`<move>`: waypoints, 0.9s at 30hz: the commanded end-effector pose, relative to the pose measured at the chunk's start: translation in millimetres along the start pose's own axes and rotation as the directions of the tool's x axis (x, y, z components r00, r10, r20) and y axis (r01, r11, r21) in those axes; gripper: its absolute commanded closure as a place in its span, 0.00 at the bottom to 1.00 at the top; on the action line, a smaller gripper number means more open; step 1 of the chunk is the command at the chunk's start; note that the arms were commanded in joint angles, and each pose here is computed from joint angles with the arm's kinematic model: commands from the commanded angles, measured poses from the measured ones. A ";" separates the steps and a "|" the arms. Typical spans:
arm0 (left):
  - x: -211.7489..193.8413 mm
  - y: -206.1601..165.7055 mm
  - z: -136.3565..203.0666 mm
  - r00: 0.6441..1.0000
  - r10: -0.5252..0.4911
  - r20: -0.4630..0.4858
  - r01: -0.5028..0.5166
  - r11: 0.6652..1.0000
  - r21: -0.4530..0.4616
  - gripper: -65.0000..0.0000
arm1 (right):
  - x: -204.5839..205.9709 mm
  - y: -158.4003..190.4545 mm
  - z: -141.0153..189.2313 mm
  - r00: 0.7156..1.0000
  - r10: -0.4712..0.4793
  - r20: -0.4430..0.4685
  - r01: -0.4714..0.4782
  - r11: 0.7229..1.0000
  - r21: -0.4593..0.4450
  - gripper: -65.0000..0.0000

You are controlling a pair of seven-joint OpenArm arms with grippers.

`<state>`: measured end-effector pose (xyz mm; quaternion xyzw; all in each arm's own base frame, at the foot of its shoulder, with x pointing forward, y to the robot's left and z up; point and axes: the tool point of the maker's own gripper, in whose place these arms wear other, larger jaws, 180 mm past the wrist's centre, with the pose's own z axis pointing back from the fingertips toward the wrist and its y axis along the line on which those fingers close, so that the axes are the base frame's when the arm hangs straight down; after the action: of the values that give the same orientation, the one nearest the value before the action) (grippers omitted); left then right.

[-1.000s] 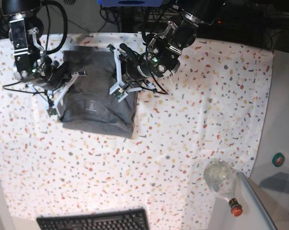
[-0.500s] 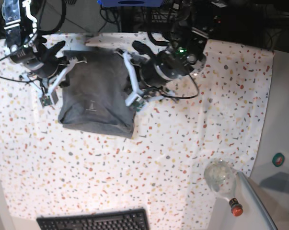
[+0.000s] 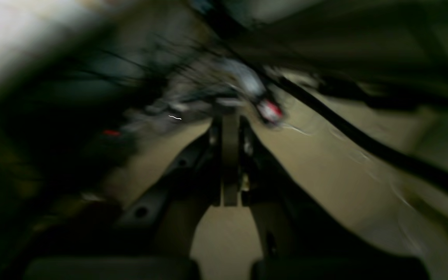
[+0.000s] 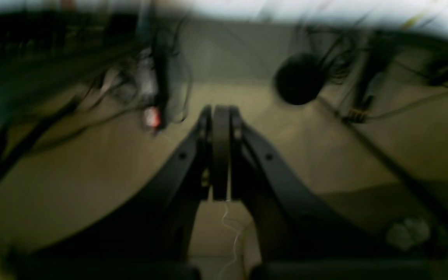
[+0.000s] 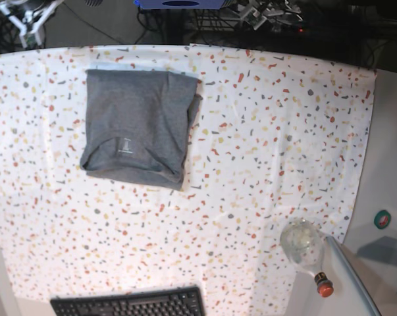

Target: Layout the t-shirt on the table in an organized manner, then fold the t-shirt properly

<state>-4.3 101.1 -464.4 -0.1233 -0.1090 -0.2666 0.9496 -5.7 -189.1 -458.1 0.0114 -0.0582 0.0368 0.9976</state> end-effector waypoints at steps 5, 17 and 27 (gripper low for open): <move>-54.2 -12.1 -43.5 0.992 0.015 -0.127 -0.024 0.998 -0.063 1.00 | -49.4 60.6 -56.5 0.983 0.101 -0.155 -0.074 0.983 0.170 1.00; -138.1 -23.4 -141.3 0.952 0.231 -0.199 -0.249 0.966 -0.068 1.00 | -140.1 44.6 -169.1 0.898 0.302 -0.321 -0.258 0.951 0.172 1.00; -100.7 44.8 -146.6 0.951 0.289 0.114 -0.295 0.955 0.039 1.00 | -115.8 25.5 -173.2 0.998 0.057 0.023 -0.058 0.997 0.042 1.00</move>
<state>-29.8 147.3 -638.9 -0.1177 -0.1613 -0.1120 0.9734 -93.6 -161.1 -645.2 0.0347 -0.0745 0.0623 0.9947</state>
